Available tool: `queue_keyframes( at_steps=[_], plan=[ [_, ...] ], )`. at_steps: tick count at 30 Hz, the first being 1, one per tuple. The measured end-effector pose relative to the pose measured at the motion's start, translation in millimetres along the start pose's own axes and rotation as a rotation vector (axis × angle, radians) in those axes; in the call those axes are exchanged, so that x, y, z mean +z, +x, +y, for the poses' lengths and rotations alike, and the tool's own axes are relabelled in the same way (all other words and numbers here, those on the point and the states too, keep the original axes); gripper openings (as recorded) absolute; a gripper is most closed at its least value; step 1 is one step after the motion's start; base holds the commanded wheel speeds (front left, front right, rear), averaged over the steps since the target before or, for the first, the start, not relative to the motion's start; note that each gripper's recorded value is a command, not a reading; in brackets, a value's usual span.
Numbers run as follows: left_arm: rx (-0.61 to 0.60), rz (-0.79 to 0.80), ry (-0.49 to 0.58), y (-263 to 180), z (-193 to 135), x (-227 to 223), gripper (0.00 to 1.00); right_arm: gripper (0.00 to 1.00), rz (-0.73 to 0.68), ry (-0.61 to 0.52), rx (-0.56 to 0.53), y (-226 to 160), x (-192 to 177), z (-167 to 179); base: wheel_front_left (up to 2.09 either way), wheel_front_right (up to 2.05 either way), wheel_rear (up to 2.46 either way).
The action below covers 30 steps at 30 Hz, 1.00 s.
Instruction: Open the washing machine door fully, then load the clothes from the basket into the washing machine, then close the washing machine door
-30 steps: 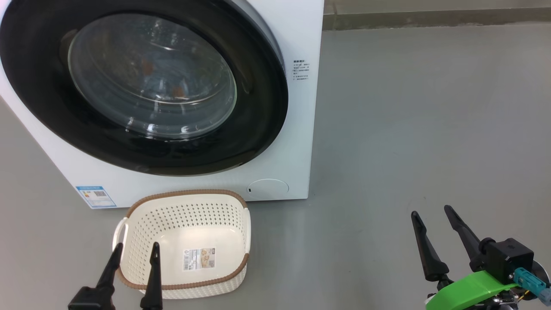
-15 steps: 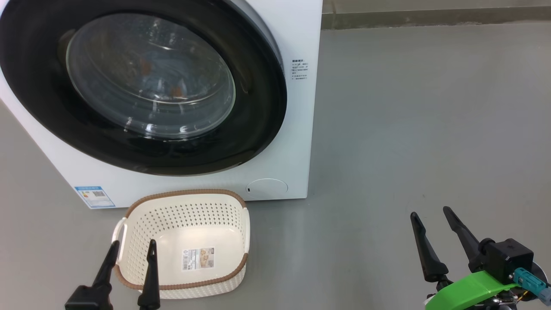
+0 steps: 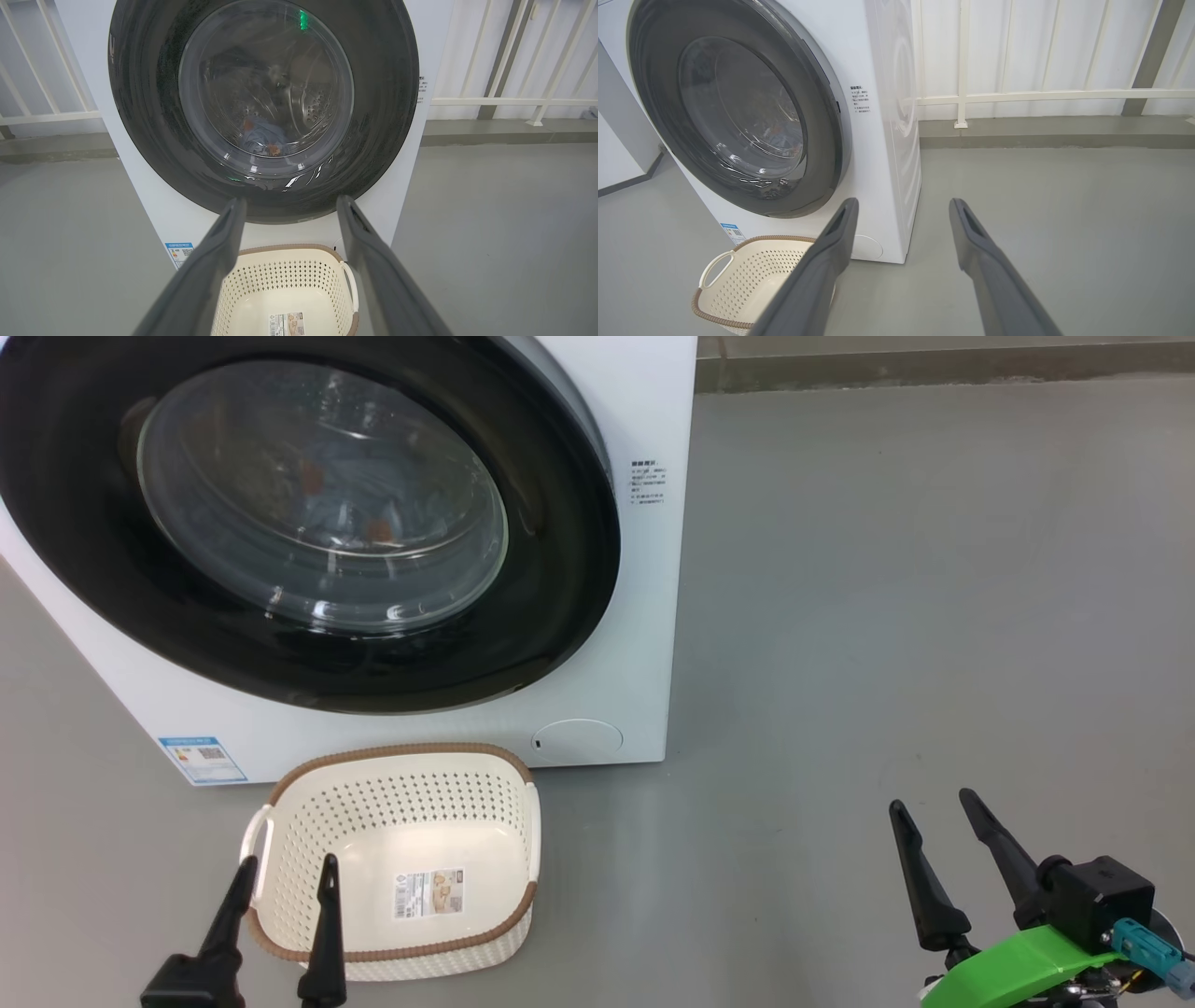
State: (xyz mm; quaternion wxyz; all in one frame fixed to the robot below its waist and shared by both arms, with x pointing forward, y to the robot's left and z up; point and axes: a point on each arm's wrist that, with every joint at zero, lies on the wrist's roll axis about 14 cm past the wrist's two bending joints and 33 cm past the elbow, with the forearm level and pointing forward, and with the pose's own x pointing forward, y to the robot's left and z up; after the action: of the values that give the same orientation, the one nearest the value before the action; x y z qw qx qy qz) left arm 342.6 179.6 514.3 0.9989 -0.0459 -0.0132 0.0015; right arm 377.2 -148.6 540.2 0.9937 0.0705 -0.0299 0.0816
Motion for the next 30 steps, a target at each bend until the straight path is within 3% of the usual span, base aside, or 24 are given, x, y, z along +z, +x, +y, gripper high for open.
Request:
queue_keyframes(
  at_steps=[1, 2, 9, 30],
  plan=[
    [-0.001, 0.0, 0.0, 0.0, -0.1, 0.0, 1.0, 1.0, 0.001, 0.001, 0.0, 0.0, -0.4, 0.1, 0.0, 0.0, 0.0],
    [-0.001, 0.003, -0.001, -0.2, -0.4, -1.2, 0.0, 0.0, 0.006, 0.001, -0.001, -0.2, -2.0, -0.3, 0.0, 0.0, 0.0],
    [0.011, 0.095, -0.05, -10.4, -6.2, -30.6, 0.0, 0.0, 0.096, 0.031, -0.023, -9.1, -31.5, -5.4, 0.0, 0.0, 0.0],
    [0.043, 0.162, -0.294, -6.6, 0.1, -42.7, 0.0, 0.0, 0.111, 0.284, -0.07, -14.4, -41.0, -14.3, 0.0, 0.0, 0.0]
  ],
)
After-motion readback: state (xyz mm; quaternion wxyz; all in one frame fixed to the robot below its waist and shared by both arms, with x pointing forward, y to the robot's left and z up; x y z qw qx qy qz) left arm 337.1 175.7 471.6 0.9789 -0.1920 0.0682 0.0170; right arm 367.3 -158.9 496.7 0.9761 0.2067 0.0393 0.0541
